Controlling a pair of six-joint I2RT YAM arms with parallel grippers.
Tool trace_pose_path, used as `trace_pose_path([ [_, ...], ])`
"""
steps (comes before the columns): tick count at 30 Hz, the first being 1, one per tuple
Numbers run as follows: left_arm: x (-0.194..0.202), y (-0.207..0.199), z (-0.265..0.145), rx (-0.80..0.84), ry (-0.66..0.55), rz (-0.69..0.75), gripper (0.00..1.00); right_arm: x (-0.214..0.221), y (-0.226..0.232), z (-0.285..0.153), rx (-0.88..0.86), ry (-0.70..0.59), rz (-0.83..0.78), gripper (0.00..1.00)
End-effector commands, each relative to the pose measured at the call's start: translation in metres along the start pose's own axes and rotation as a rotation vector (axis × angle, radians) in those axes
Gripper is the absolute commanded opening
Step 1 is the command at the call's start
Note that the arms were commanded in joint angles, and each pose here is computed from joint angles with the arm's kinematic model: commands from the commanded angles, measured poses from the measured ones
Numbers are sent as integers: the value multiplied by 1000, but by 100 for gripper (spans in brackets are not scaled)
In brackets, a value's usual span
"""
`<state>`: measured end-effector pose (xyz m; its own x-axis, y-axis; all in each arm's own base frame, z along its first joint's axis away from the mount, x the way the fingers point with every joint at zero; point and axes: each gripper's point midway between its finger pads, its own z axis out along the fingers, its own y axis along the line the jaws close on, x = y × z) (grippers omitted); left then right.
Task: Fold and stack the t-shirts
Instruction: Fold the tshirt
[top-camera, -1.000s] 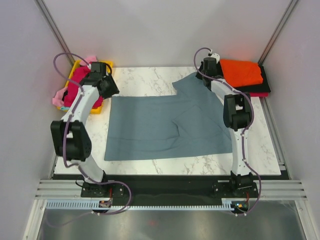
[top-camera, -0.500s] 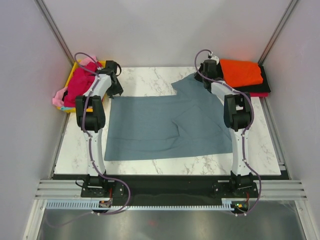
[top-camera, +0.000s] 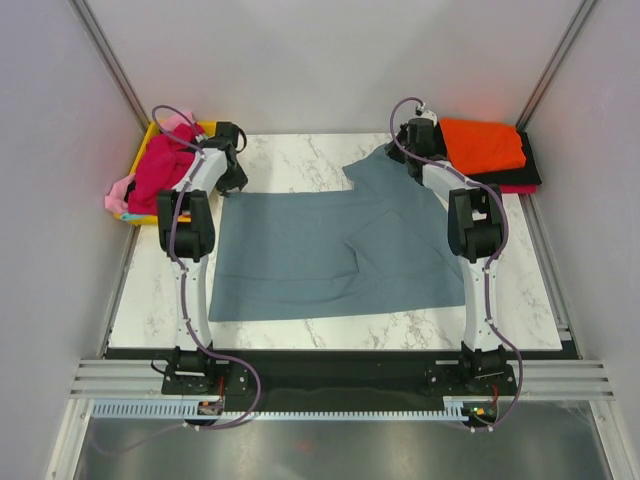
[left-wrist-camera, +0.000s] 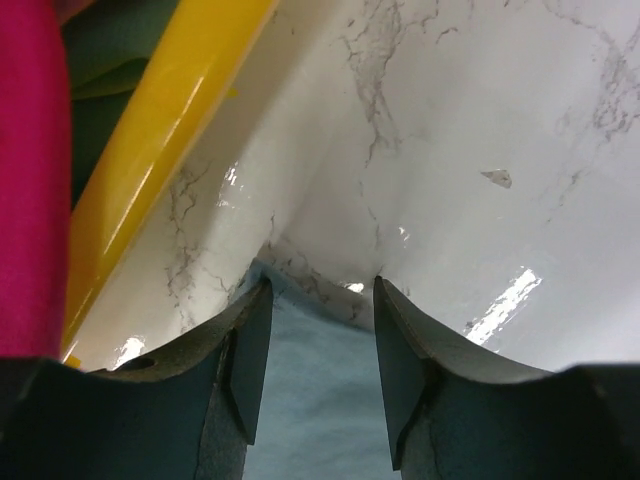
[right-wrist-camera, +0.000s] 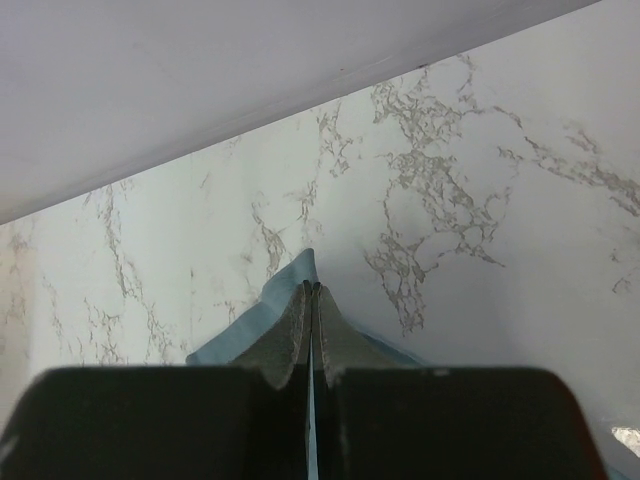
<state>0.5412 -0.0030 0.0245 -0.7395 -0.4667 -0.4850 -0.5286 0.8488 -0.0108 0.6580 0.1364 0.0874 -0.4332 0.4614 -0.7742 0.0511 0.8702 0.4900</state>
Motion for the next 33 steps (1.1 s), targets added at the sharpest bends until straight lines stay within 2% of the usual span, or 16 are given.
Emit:
trace_pose_path([
  [1, 3, -8, 7, -16, -8, -41, 52, -37, 28, -14, -78, -73, 13, 0],
  [3, 6, -10, 9, -21, -5, -39, 51, -36, 30, -14, -86, -70, 15, 0],
  [6, 6, -10, 9, -24, -9, -38, 43, -35, 30, -15, -89, -67, 16, 0],
  [7, 7, -12, 8, -16, -3, -34, 33, -35, 29, -15, -86, -67, 17, 0],
  [9, 6, -12, 8, -13, -5, -33, 22, -35, 28, -15, -83, -66, 18, 0],
  [12, 6, -12, 8, -10, -2, -32, 20, -34, 28, -15, -88, -64, 8, 0],
  [16, 0, -18, 2, 25, -7, -20, 3, -39, 44, -16, -168, -68, -26, 0],
  [20, -10, -27, -20, 93, -12, -12, 2, -48, 63, -32, -279, -74, -88, 0],
  [22, -14, -28, -31, 112, -17, -2, 2, -68, 77, -53, -340, -116, -108, 0],
  [23, -14, -27, -35, 113, -17, 3, 2, -60, 71, -57, -334, -101, -103, 0],
  [24, -18, -27, -46, 125, -28, 7, 2, -76, 79, -73, -357, -135, -107, 0],
  [26, -17, -22, -52, 122, -27, 25, 2, -65, 75, -85, -356, -112, -116, 0],
  [27, -19, -21, -62, 130, -38, 27, 2, -74, 82, -99, -370, -132, -125, 0],
  [29, -12, -16, -65, 127, -18, 42, 2, -62, 74, -109, -355, -108, -145, 0],
  [33, 2, -7, -77, 136, 6, 54, 2, -65, 71, -147, -355, -115, -172, 0],
])
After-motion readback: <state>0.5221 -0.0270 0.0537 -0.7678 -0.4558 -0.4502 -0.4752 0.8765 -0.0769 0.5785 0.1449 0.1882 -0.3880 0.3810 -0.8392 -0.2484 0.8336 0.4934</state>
